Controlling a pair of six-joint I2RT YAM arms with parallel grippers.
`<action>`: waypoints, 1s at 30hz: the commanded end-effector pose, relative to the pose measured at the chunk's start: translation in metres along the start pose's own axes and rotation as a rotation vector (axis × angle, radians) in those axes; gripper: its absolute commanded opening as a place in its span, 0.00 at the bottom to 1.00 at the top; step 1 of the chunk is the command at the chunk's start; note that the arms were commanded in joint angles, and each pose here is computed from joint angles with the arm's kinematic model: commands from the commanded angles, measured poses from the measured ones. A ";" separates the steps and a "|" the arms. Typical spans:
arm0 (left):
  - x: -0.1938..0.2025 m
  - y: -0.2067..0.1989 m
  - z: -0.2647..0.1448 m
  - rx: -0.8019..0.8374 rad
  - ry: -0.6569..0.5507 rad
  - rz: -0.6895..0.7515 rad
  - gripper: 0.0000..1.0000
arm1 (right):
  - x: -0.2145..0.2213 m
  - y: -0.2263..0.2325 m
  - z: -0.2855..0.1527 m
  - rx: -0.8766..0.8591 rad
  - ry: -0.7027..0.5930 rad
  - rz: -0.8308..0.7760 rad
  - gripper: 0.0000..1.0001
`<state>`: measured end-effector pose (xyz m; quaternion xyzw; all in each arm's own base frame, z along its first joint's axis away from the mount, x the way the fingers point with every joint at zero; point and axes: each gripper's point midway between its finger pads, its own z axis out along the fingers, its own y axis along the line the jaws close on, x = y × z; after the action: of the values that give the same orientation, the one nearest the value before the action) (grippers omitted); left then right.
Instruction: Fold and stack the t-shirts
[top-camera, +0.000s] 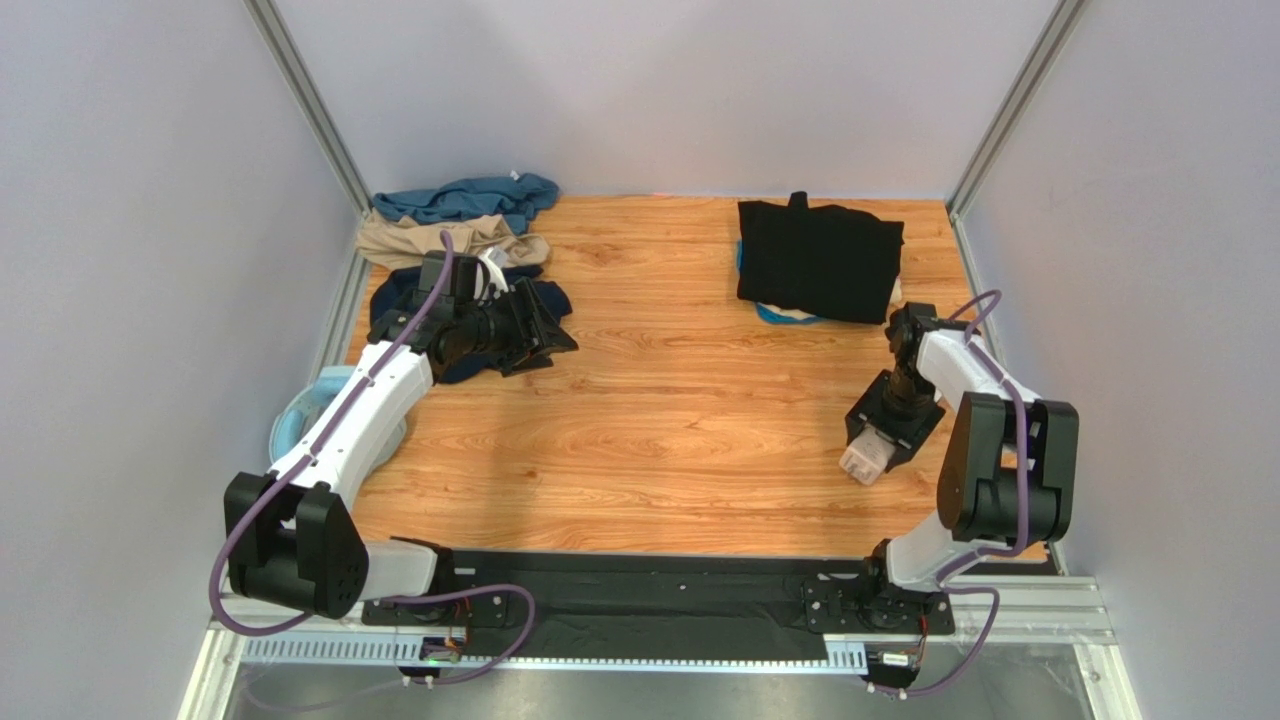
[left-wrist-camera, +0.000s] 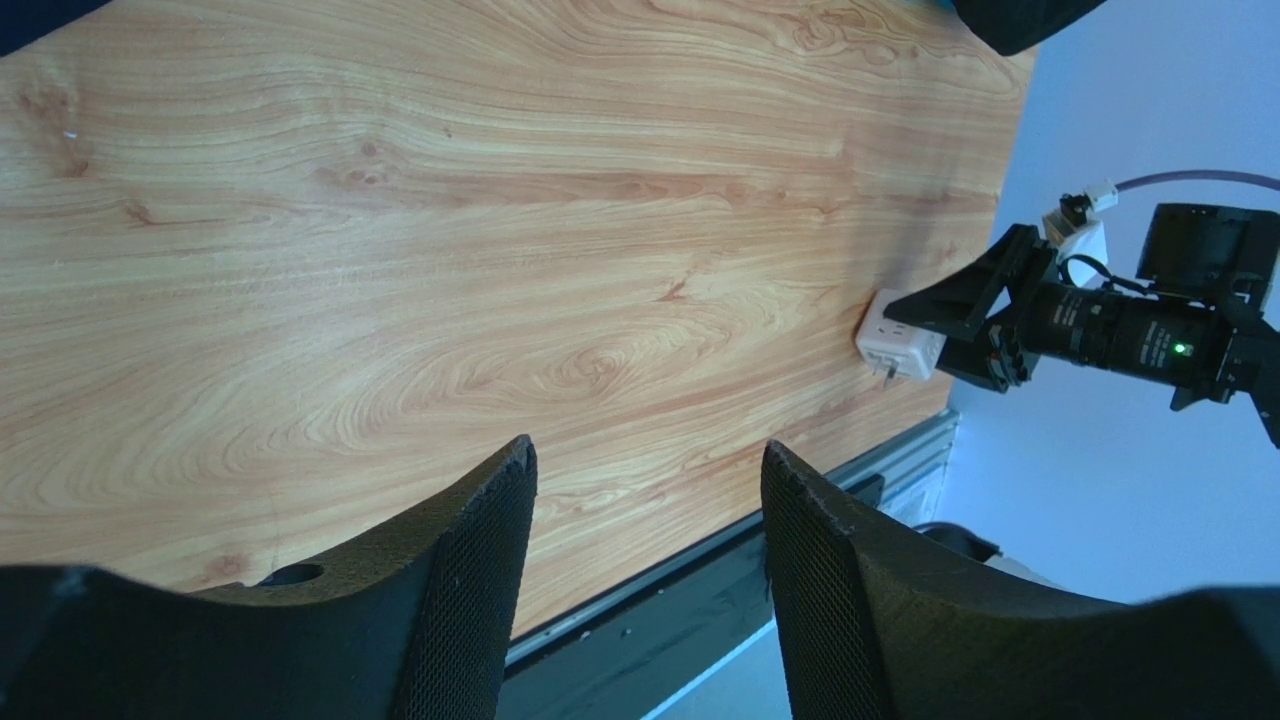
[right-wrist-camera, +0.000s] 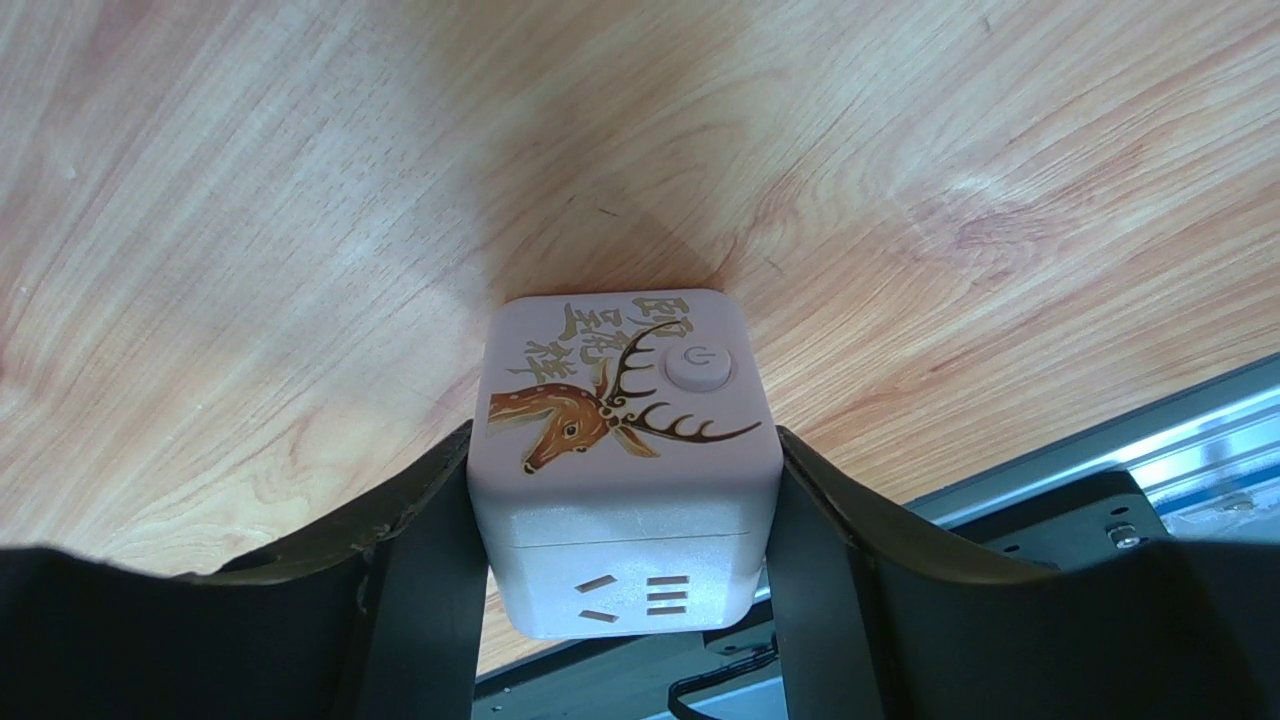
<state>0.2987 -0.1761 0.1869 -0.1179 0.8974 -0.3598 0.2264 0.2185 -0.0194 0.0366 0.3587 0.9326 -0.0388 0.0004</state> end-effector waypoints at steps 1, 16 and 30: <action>-0.002 -0.005 -0.002 0.011 -0.017 0.001 0.63 | -0.016 -0.021 0.021 0.085 -0.003 0.036 0.02; -0.006 -0.001 0.005 -0.004 -0.014 -0.023 0.63 | -0.032 -0.026 0.010 0.026 -0.041 0.103 0.63; -0.010 -0.010 0.003 0.037 -0.031 -0.002 0.63 | -0.104 0.001 -0.032 -0.107 -0.249 0.187 0.76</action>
<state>0.3071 -0.1765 0.1838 -0.1293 0.8955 -0.3584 0.2301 0.2482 -0.0589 0.0426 0.4165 0.9074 -0.0296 0.0479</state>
